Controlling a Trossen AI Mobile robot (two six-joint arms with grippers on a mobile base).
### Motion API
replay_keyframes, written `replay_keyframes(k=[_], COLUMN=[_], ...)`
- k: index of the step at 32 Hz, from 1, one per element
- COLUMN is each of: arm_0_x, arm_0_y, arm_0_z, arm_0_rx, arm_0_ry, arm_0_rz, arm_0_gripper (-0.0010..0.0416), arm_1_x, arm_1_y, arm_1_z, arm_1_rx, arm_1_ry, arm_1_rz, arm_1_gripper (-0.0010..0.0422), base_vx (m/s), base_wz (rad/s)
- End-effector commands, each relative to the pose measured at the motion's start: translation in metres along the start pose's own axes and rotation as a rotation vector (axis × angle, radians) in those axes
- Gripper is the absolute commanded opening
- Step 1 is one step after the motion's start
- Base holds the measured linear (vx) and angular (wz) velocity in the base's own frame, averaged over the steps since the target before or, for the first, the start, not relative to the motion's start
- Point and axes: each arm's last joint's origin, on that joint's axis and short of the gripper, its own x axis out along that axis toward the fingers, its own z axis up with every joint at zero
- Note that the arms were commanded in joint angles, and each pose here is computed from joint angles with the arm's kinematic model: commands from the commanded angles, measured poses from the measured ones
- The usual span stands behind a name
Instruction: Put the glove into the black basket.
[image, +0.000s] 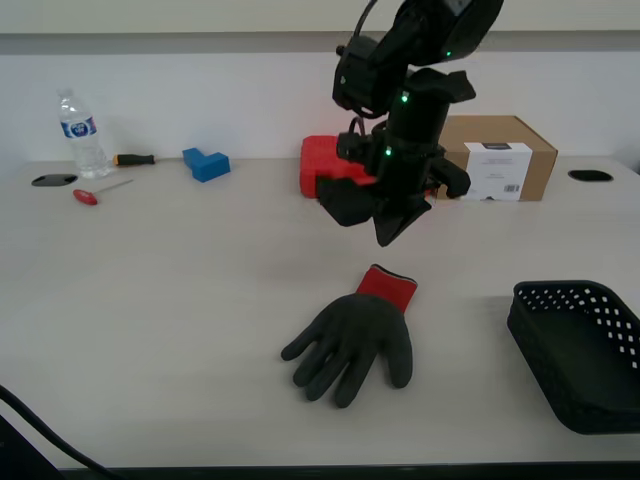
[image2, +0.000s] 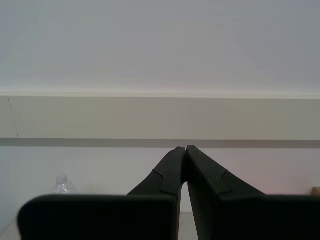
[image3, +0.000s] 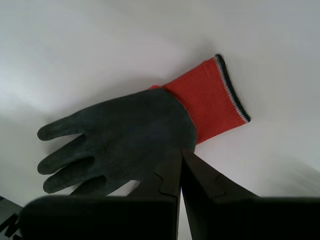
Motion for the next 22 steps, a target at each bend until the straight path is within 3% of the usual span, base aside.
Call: replay_keyframes(k=[1, 12, 15, 21, 22], arm_0_x=[0.013, 0.069, 0.084, 0.091, 0.091], arm_0_y=[0.003, 0.003, 0.003, 0.003, 0.003], arm_0_z=[0.001, -0.010, -0.016, -0.017, -0.016], arm_0_rx=[-0.008, 0.045, 0.094, 0.090, 0.089], arm_0_ry=[0.024, 0.091, 0.135, 0.136, 0.127], arm_0_rz=[-0.001, 0.012, 0.049, 0.085, 0.087], arm_0_gripper=[0.0001, 0.0001, 0.0001, 0.0012, 0.0033], arm_1_x=[0.000, 0.000, 0.000, 0.000, 0.000], arm_1_y=[0.000, 0.000, 0.000, 0.000, 0.000], arm_1_z=[0.001, 0.001, 0.000, 0.000, 0.000], arm_1_rx=[0.000, 0.000, 0.000, 0.000, 0.000], arm_1_ry=[-0.007, -0.003, 0.000, 0.000, 0.000], arm_1_rz=[0.001, 0.001, 0.001, 0.001, 0.001], arm_1_gripper=[0.0000, 0.0000, 0.0000, 0.0000, 0.0000], base_vx=[0.000, 0.000, 0.000, 0.000, 0.000], base_wz=[0.000, 0.000, 0.000, 0.000, 0.000])
